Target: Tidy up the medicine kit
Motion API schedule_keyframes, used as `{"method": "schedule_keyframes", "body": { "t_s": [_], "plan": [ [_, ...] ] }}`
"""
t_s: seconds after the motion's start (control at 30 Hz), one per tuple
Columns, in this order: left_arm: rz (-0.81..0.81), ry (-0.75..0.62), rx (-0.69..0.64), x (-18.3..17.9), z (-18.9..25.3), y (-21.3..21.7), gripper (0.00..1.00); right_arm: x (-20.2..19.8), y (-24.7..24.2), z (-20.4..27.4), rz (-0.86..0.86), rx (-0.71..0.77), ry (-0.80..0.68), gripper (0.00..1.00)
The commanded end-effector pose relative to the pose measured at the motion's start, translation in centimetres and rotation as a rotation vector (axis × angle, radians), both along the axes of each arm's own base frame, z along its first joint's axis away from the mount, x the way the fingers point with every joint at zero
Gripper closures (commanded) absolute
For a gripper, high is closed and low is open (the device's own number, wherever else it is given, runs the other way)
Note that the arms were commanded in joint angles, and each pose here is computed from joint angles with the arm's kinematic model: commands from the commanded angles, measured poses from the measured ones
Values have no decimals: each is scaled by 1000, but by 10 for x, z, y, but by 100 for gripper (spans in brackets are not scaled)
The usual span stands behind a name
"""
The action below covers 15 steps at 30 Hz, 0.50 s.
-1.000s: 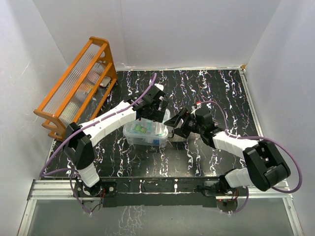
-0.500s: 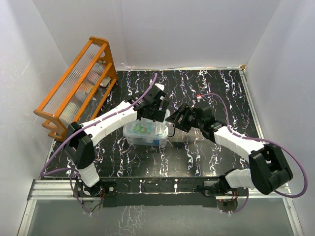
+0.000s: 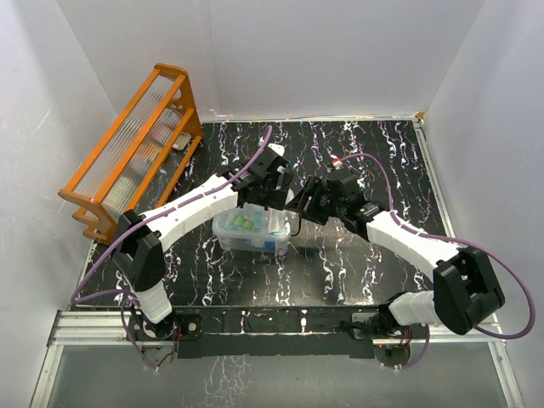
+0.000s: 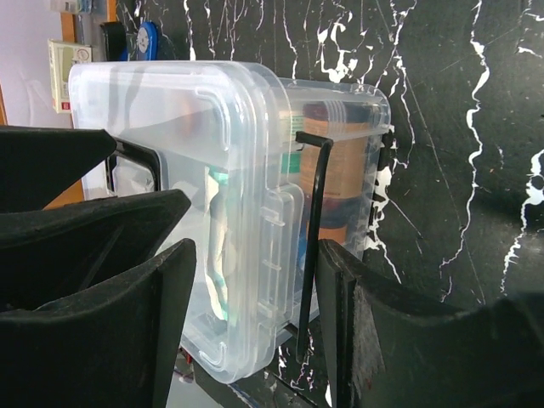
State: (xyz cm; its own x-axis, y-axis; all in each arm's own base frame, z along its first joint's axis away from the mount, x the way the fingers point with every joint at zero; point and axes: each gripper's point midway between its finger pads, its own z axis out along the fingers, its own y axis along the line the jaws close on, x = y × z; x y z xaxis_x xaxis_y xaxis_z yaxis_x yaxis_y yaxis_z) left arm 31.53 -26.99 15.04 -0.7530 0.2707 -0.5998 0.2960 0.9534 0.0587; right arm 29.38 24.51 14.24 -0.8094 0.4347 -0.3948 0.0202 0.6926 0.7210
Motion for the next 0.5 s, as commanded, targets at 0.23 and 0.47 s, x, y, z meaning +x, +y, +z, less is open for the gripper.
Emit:
{"method": "schedule_keyframes", "body": {
  "t_s": [0.23, 0.47],
  "plan": [
    [-20, 189, 224, -33, -55, 37, 17, 9, 7, 30, 0, -67, -95, 48],
    [-21, 190, 231, -33, -56, 37, 17, 7, 7, 30, -25, -179, -110, 50]
  ]
}}
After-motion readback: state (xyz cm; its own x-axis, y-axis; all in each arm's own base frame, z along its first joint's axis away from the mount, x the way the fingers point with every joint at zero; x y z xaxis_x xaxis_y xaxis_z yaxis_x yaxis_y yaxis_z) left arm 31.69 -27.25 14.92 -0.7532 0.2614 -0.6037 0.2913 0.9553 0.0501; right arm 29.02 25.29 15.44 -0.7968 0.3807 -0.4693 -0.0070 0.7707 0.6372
